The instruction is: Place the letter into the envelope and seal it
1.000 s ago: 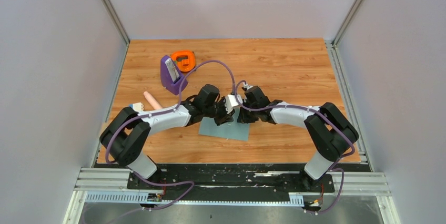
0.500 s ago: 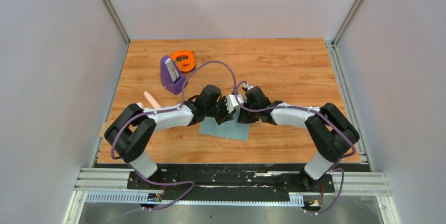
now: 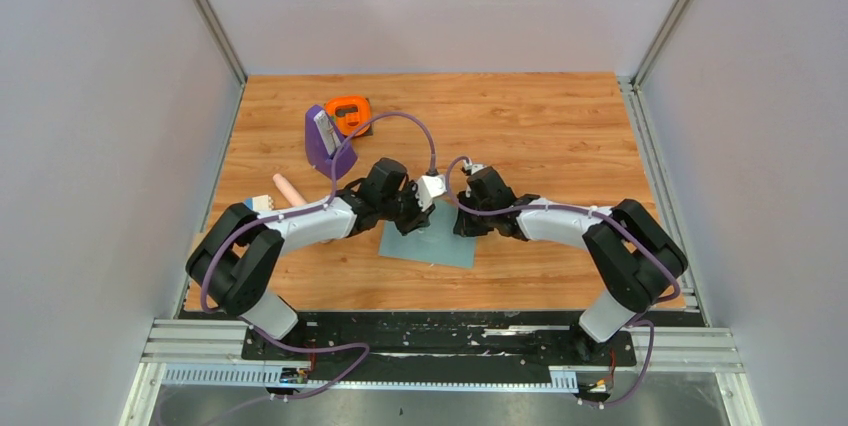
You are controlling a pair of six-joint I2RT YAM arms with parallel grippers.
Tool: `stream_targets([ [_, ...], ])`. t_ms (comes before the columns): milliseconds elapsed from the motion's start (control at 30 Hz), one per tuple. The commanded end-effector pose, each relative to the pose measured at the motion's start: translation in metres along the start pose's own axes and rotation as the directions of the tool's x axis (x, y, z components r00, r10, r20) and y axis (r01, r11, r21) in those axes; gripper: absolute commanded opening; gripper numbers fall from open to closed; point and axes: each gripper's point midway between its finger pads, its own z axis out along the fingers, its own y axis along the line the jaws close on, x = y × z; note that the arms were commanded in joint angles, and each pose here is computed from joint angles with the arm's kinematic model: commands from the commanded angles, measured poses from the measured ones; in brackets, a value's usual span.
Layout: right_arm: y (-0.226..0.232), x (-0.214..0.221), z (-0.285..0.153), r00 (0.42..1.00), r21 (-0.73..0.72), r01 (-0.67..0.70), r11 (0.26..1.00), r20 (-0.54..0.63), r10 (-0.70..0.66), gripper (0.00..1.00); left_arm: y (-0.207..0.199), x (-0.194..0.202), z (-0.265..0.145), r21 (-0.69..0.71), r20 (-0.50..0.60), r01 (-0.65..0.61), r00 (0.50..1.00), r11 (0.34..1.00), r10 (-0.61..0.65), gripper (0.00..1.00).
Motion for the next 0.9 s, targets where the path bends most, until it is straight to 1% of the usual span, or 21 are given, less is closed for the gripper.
stream_targets([
  [0, -0.024, 0.021, -0.004, 0.998, 0.091, 0.031, 0.995, -0.055, -0.026, 0.00, 0.002, 0.000, -0.002, -0.008, -0.021, 0.005, 1.000, 1.000, -0.005, 0.00],
  [133, -0.022, 0.021, -0.002, 0.998, 0.083, 0.031, 0.996, -0.055, -0.026, 0.00, -0.022, -0.031, -0.011, 0.067, 0.089, -0.048, 0.995, 0.997, 0.042, 0.00],
  [167, -0.022, 0.020, -0.002, 0.998, 0.081, 0.030, 0.996, -0.054, -0.026, 0.00, -0.031, -0.039, -0.011, 0.101, 0.110, -0.055, 0.993, 0.993, 0.044, 0.00],
  [200, -0.021, 0.020, -0.001, 0.998, 0.079, 0.028, 0.997, -0.054, -0.024, 0.00, -0.037, -0.041, -0.011, 0.128, 0.115, -0.032, 0.993, 0.991, 0.017, 0.00],
  [233, -0.021, 0.020, -0.001, 0.998, 0.078, 0.025, 0.997, -0.056, -0.021, 0.00, -0.036, -0.048, -0.010, 0.127, 0.143, -0.037, 0.990, 0.991, 0.018, 0.00],
  [367, -0.021, 0.021, -0.001, 0.998, 0.075, 0.022, 0.997, -0.053, -0.018, 0.00, -0.040, -0.043, 0.001, 0.138, 0.165, -0.028, 0.986, 0.990, 0.005, 0.00],
  [467, -0.020, 0.020, -0.001, 0.999, 0.072, 0.021, 0.997, -0.049, -0.017, 0.00, -0.043, -0.028, 0.013, 0.170, 0.114, 0.014, 0.993, 0.985, -0.033, 0.00],
  [533, -0.020, 0.019, -0.002, 0.999, 0.070, 0.021, 0.997, -0.047, -0.018, 0.00, -0.043, -0.015, 0.018, 0.166, 0.087, 0.021, 0.996, 0.986, -0.036, 0.00],
  [633, -0.020, 0.019, -0.003, 0.999, 0.069, 0.024, 0.997, -0.045, -0.021, 0.00, -0.036, -0.005, 0.024, 0.127, 0.067, 0.009, 0.998, 0.992, -0.018, 0.00],
  [733, -0.020, 0.019, -0.004, 0.999, 0.068, 0.027, 0.997, -0.040, -0.025, 0.00, -0.022, 0.003, 0.025, 0.051, 0.032, -0.004, 0.999, 0.999, 0.002, 0.00],
  [867, -0.020, 0.018, -0.007, 0.999, 0.069, 0.033, 0.997, -0.033, -0.031, 0.00, -0.019, 0.015, 0.015, 0.033, -0.026, -0.005, 1.000, 0.999, 0.006, 0.00],
])
